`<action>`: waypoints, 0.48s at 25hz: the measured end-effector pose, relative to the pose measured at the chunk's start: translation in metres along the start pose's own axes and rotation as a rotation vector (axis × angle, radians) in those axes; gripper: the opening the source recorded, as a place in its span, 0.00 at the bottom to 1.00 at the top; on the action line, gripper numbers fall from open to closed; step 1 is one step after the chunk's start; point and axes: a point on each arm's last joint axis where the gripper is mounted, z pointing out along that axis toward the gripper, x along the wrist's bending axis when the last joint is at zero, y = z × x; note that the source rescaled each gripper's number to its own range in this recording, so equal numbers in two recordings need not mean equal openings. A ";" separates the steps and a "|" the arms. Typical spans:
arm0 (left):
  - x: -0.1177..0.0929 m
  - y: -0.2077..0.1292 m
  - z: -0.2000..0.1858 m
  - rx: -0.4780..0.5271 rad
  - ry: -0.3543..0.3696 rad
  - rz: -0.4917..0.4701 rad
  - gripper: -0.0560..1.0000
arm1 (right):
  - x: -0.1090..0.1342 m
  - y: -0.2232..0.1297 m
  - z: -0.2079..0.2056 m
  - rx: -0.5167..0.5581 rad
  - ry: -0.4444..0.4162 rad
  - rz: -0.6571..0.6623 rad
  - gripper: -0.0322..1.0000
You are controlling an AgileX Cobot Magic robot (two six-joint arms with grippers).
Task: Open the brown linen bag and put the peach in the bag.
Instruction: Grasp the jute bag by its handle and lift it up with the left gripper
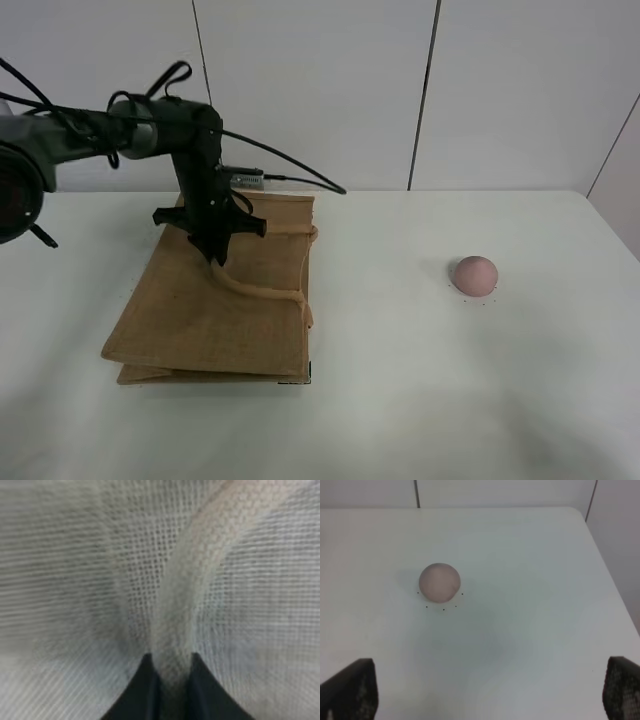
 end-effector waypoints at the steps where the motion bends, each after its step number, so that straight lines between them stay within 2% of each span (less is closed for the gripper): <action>1: 0.000 0.001 -0.012 -0.016 -0.003 0.007 0.05 | 0.000 0.000 0.000 0.000 0.000 0.000 1.00; 5: 0.003 0.003 -0.062 -0.075 -0.013 0.042 0.05 | 0.000 0.000 0.000 0.000 0.000 0.000 1.00; 12: 0.007 0.002 -0.150 -0.315 -0.056 0.078 0.05 | 0.000 0.000 0.000 0.000 0.000 0.000 1.00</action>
